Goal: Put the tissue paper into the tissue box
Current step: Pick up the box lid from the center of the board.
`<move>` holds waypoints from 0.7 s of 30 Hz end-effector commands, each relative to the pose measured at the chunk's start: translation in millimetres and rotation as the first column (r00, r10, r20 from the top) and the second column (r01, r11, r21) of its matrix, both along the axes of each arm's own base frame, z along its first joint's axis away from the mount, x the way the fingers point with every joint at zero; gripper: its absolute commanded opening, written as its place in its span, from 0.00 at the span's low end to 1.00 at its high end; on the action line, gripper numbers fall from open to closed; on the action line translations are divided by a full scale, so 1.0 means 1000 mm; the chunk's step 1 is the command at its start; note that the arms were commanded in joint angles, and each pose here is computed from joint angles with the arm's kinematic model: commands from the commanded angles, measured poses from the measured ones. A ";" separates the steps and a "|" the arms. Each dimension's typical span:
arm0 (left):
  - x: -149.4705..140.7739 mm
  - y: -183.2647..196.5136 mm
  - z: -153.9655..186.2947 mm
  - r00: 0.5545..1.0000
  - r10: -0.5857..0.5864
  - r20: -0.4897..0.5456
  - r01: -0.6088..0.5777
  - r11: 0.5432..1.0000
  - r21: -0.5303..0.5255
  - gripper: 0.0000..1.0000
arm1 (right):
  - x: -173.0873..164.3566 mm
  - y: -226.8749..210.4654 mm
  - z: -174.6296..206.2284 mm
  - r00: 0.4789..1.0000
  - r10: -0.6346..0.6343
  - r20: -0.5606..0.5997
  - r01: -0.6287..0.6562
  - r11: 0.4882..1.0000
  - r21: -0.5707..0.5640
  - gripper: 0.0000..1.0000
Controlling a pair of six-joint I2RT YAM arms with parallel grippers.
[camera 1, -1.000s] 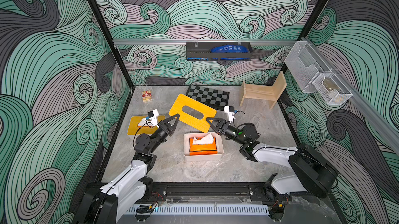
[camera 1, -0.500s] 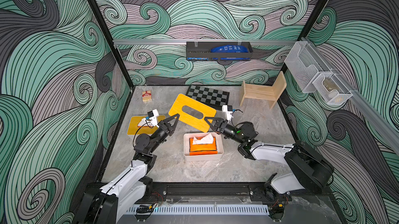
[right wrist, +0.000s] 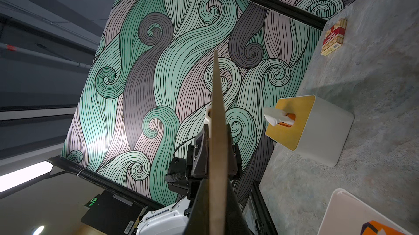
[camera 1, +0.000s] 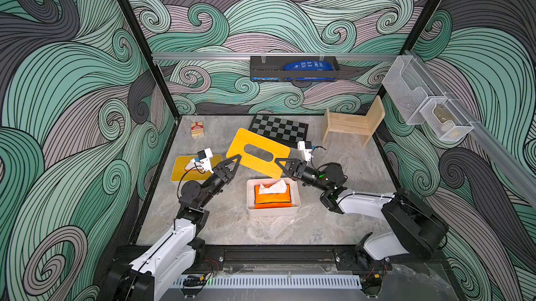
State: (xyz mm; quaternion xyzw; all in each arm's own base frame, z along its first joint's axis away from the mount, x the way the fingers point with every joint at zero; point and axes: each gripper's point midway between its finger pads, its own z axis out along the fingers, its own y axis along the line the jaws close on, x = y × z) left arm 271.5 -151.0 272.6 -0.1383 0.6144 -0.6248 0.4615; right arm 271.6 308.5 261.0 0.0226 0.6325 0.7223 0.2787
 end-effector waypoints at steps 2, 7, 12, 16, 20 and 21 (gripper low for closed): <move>0.004 -0.001 0.007 0.998 0.030 0.060 -0.043 0.976 0.215 0.54 | -0.005 -0.013 0.009 0.998 0.050 0.034 -0.050 0.999 0.005 0.00; 0.005 0.003 -0.001 0.997 0.044 0.067 -0.069 0.889 0.452 0.76 | 0.001 -0.047 -0.004 0.999 0.033 0.003 -0.033 0.998 -0.045 0.00; -0.001 -0.002 -0.030 0.999 -0.032 -0.017 0.035 0.778 0.627 0.80 | 0.008 -0.086 -0.020 0.999 -0.031 -0.018 0.028 0.990 -0.139 0.00; -0.014 -0.011 -0.061 0.983 -0.119 -0.143 0.184 0.722 0.667 0.76 | 0.011 -0.118 -0.035 0.995 -0.086 -0.041 0.074 0.970 -0.233 0.00; -0.025 -0.011 -0.083 0.972 -0.119 -0.205 0.231 0.673 0.702 0.69 | 0.007 -0.143 -0.041 0.991 -0.118 -0.060 0.099 0.962 -0.256 0.00; -0.027 -0.011 -0.087 0.970 -0.116 -0.216 0.237 0.658 0.715 0.67 | 0.006 -0.147 -0.043 0.990 -0.127 -0.064 0.106 0.960 -0.259 0.00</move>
